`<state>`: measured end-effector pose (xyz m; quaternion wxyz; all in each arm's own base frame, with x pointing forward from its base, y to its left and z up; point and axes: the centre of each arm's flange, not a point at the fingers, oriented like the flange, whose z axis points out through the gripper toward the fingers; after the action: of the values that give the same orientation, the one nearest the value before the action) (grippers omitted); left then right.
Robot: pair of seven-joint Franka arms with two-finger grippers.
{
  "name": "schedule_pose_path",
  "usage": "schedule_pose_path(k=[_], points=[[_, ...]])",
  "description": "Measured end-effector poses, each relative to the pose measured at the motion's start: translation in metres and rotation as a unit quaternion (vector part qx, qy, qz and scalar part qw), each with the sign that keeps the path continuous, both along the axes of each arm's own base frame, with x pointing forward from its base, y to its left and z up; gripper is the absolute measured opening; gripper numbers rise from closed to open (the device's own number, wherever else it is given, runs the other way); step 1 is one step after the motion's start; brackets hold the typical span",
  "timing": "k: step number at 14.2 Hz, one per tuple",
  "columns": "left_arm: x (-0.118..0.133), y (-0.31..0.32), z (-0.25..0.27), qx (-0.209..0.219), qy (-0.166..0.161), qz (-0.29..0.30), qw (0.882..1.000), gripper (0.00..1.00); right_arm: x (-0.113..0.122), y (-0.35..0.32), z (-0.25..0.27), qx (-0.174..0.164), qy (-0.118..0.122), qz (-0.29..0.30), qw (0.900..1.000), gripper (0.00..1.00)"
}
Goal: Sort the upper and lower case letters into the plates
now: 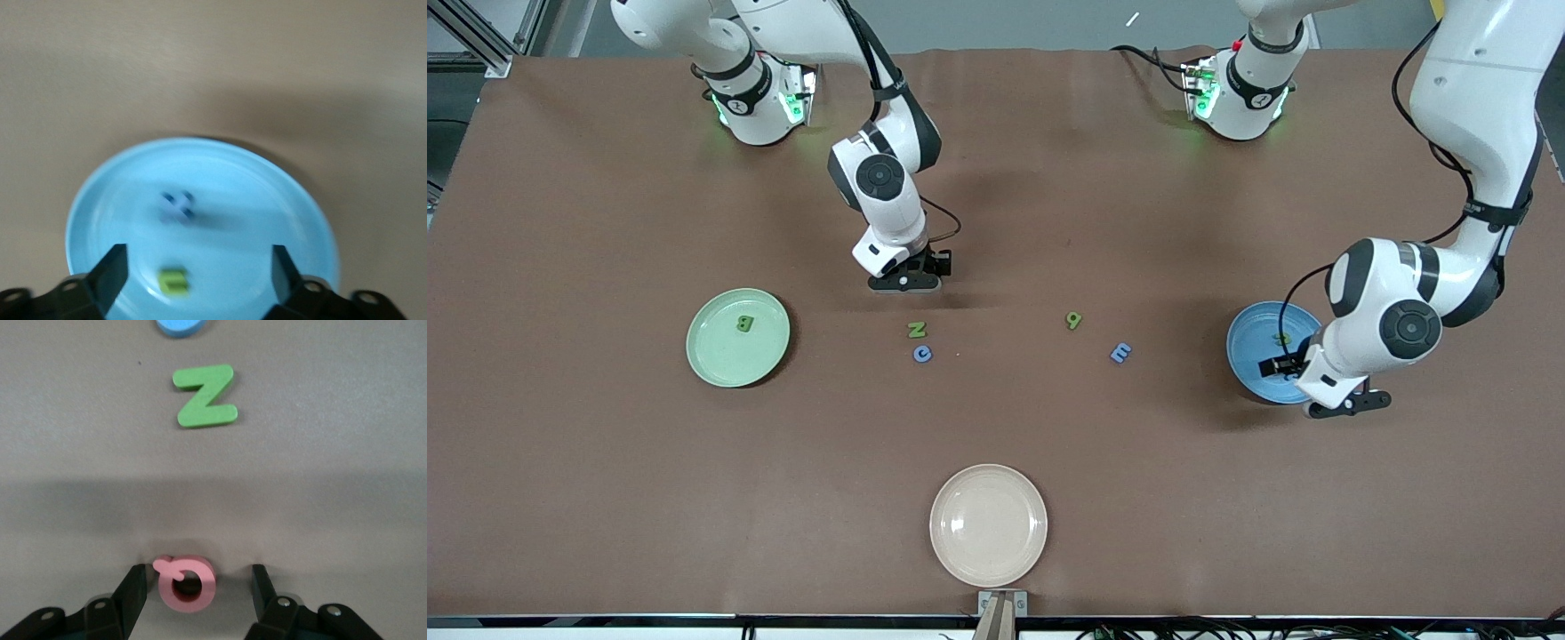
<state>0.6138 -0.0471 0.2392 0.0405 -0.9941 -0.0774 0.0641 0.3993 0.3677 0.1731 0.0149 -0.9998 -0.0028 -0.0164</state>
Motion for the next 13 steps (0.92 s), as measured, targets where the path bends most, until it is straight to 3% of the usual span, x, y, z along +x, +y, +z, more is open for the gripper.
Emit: schedule_pose_path(k=[6, 8, 9, 11, 13], points=[[-0.025, -0.138, 0.031, -0.001, -0.015, 0.111, 0.994, 1.0, 0.0, 0.001, 0.0, 0.002, -0.005, 0.001, 1.0, 0.67], [-0.037, -0.178, 0.028, 0.005, -0.017, 0.151, 0.988, 1.0, 0.001, 0.002, 0.001, 0.004, -0.008, 0.001, 1.0, 0.58], [-0.041, -0.194, 0.025, 0.007, -0.017, 0.173, 0.985, 1.0, 0.001, 0.002, 0.001, 0.004, -0.008, 0.001, 1.0, 0.58], [-0.045, -0.218, 0.014, -0.002, -0.026, 0.223, 0.974, 1.0, 0.002, 0.003, 0.003, 0.006, -0.011, 0.002, 1.0, 0.42], [-0.042, -0.226, 0.002, -0.019, -0.033, 0.263, 0.964, 1.0, 0.002, 0.003, 0.005, 0.007, -0.011, 0.001, 1.0, 0.38]])
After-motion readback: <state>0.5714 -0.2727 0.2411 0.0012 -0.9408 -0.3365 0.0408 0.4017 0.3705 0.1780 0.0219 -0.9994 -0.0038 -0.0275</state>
